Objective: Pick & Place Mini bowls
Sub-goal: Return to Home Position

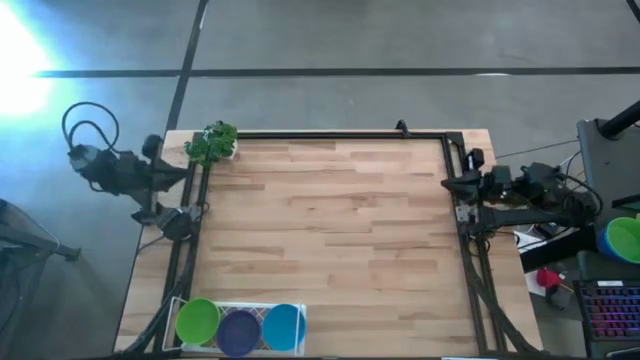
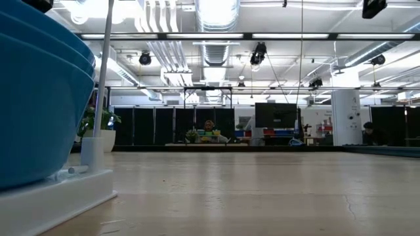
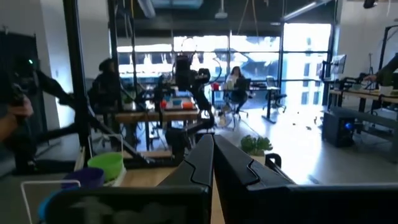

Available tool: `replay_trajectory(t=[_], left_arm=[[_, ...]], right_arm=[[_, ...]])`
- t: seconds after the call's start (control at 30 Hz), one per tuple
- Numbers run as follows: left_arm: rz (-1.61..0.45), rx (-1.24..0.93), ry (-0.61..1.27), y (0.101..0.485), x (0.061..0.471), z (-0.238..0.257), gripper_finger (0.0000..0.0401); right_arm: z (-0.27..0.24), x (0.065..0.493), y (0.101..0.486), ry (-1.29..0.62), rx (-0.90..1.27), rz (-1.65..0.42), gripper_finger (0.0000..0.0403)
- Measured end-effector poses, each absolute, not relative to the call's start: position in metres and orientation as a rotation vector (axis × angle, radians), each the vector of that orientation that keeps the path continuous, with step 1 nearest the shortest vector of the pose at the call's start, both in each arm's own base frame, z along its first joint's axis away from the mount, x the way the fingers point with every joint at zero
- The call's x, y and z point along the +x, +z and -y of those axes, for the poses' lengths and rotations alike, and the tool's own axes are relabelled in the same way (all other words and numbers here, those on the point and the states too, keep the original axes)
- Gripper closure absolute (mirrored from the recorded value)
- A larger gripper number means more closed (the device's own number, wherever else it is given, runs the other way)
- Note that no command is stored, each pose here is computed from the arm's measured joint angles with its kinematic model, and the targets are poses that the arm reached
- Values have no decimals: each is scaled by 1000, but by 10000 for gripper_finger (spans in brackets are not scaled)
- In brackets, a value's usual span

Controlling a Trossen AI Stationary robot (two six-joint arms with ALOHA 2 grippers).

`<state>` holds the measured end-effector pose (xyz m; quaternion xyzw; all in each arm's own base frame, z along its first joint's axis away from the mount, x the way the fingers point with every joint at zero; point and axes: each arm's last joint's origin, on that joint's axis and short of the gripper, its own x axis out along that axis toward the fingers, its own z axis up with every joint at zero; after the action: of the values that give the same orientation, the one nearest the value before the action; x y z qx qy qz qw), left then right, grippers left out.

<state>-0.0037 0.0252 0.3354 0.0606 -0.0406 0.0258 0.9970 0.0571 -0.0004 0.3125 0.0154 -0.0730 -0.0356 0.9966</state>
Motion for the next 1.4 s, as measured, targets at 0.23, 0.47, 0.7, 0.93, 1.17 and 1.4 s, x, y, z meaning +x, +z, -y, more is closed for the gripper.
replay_trajectory(t=[0.23,0.47,0.7,0.93,1.17,1.4], left_arm=[[106,134,66,340,-16,-34,401],[109,139,62,341,-18,-36,401],[103,142,68,338,-16,-34,401],[92,150,66,329,-5,-26,401],[95,155,67,316,10,-15,401],[96,154,67,299,26,-4,401]], right_arm=[[3,36,301,-111,55,241,394],[5,38,300,-179,55,191,394],[5,40,293,-182,78,171,394],[5,50,276,-200,99,145,394],[4,59,261,-201,80,157,394],[3,71,243,-199,77,166,394]])
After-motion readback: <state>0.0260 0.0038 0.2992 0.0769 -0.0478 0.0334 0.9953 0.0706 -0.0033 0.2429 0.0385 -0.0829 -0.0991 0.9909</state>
